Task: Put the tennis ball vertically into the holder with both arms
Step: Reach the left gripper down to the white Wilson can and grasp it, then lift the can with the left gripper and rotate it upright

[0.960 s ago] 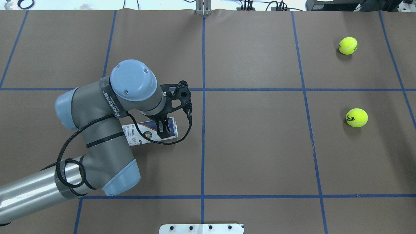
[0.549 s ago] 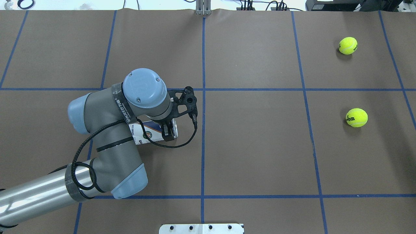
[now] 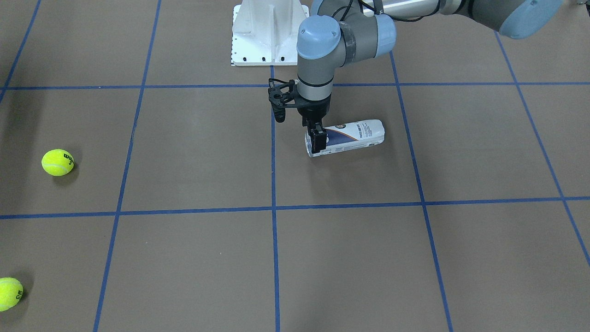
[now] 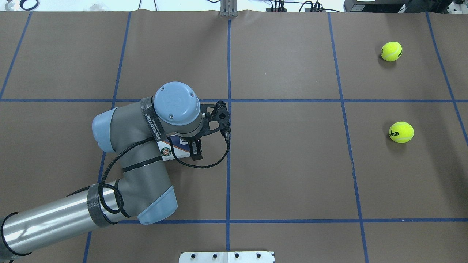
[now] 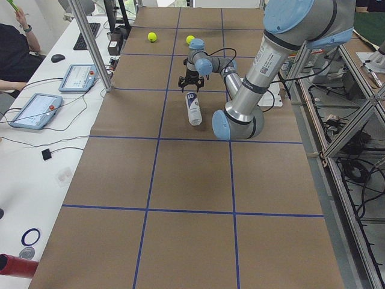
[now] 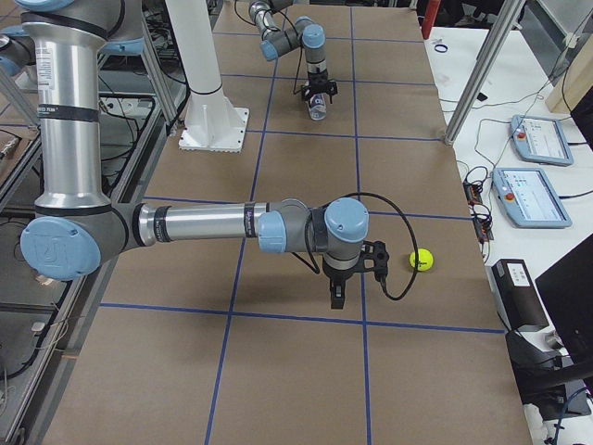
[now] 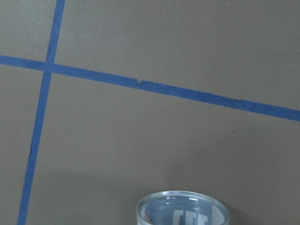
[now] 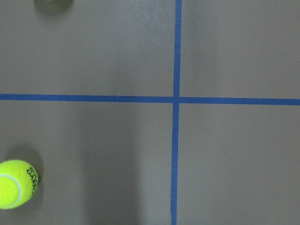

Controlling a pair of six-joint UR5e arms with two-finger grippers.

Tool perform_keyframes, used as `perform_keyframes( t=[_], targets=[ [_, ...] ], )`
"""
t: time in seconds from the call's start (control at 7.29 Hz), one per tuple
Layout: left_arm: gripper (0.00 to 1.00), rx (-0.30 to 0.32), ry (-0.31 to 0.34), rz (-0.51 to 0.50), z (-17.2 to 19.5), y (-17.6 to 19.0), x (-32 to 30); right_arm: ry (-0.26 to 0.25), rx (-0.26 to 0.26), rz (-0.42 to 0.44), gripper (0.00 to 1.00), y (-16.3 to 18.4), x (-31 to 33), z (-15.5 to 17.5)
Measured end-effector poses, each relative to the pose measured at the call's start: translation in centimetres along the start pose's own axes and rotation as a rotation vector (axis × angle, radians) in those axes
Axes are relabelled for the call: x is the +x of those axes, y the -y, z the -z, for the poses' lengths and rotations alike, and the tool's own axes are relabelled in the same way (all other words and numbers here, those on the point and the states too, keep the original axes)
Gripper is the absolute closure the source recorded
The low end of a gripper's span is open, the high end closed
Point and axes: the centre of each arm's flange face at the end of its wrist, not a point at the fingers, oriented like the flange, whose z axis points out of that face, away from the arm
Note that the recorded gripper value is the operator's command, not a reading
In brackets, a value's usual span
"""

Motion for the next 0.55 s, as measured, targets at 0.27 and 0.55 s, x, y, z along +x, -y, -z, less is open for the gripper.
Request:
perform_keyframes(
  t=[0.27,0.55],
  targets=[
    [0.01,-0.013,-0.008,-0.003,-0.9,0.1,0.5,0.0,-0.002,-0.002,0.01,-0.1,0.1,-0.1],
    [0.01,-0.014,-0.009,-0.003,-2.0,0.1,0.4,0.0,-0.003,-0.002,0.01,-0.2,0.1,-0.1]
  ],
)
